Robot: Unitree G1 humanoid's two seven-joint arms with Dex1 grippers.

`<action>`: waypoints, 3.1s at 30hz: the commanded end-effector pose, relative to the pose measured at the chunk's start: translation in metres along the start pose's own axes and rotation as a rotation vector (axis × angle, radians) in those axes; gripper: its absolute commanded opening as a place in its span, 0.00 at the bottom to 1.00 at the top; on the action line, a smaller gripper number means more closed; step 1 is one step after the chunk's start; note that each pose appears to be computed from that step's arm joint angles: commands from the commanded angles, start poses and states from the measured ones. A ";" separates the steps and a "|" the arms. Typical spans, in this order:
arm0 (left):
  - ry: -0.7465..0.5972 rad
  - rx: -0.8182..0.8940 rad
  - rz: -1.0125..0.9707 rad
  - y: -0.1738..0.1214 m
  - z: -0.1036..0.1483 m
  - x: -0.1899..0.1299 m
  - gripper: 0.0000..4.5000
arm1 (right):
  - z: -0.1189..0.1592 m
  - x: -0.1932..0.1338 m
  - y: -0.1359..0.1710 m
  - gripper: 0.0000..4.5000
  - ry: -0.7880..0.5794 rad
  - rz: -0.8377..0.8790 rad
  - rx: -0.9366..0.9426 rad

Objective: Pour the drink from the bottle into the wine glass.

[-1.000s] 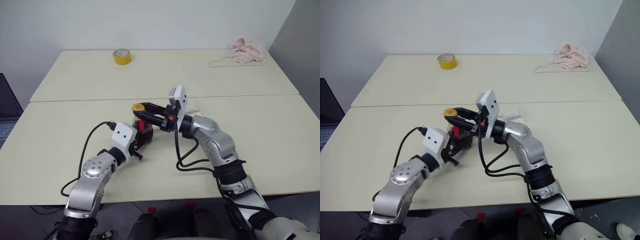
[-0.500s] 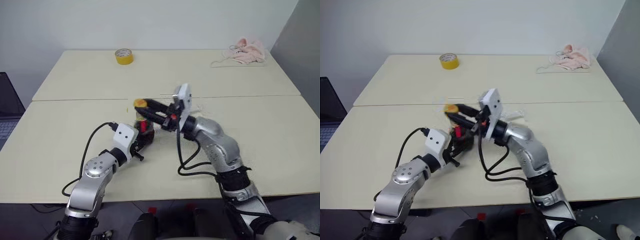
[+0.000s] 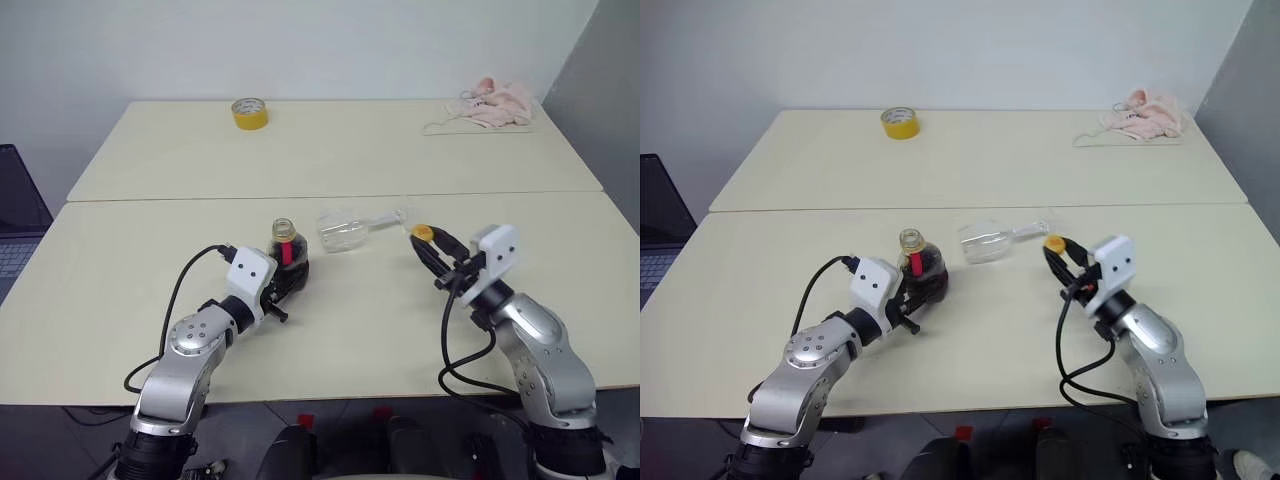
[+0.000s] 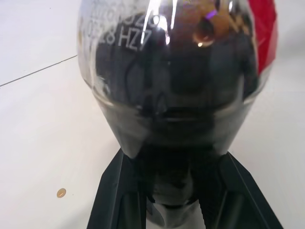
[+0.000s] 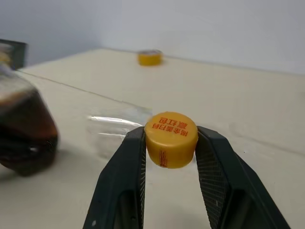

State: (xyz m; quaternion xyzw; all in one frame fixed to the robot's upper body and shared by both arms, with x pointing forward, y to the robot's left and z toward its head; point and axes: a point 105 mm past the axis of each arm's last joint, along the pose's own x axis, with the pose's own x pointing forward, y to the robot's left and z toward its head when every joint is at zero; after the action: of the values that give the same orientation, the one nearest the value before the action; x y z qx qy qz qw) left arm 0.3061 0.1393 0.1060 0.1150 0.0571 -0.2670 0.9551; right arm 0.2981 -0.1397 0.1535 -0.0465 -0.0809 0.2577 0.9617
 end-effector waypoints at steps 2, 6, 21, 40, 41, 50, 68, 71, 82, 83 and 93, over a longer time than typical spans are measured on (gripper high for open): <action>-0.062 0.025 -0.003 0.000 0.016 -0.001 0.22 | -0.037 -0.031 -0.030 0.27 0.102 -0.170 -0.044; -0.063 0.026 -0.002 0.000 0.016 0.000 0.22 | -0.065 -0.045 -0.041 0.27 0.192 -0.222 0.001; -0.065 0.026 0.008 0.002 0.016 0.000 0.22 | -0.085 -0.053 -0.032 0.93 0.301 -0.115 0.042; -0.096 -0.018 0.251 0.052 0.016 -0.008 0.22 | 0.028 0.010 0.059 1.00 0.018 0.492 -0.101; -0.098 -0.028 0.274 0.057 0.015 -0.009 0.22 | 0.029 0.013 0.063 1.00 0.017 0.501 -0.103; -0.050 -0.064 0.321 0.077 -0.005 -0.013 0.22 | 0.043 0.036 0.083 1.00 -0.024 0.556 -0.105; -0.018 -0.063 0.343 0.082 -0.028 -0.021 0.83 | 0.058 0.046 0.098 1.00 -0.089 0.581 -0.097; -0.019 -0.065 0.353 0.083 -0.029 -0.022 0.99 | 0.058 0.046 0.098 1.00 -0.089 0.583 -0.097; -0.040 -0.048 0.358 0.078 -0.032 -0.031 0.99 | 0.052 0.038 0.094 1.00 -0.066 0.582 -0.111; -0.045 -0.042 0.360 0.077 -0.032 -0.034 0.99 | 0.050 0.037 0.092 1.00 -0.061 0.576 -0.110; -0.021 0.117 0.245 0.052 -0.037 -0.070 0.99 | 0.036 0.015 0.066 1.00 -0.018 0.451 -0.095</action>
State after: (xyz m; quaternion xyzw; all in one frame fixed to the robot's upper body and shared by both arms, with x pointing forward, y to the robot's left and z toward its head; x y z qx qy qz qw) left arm 0.2756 0.2314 0.0788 0.1441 0.0443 -0.1303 0.9799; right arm 0.2759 -0.0692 0.1687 -0.0940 -0.0539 0.4743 0.8736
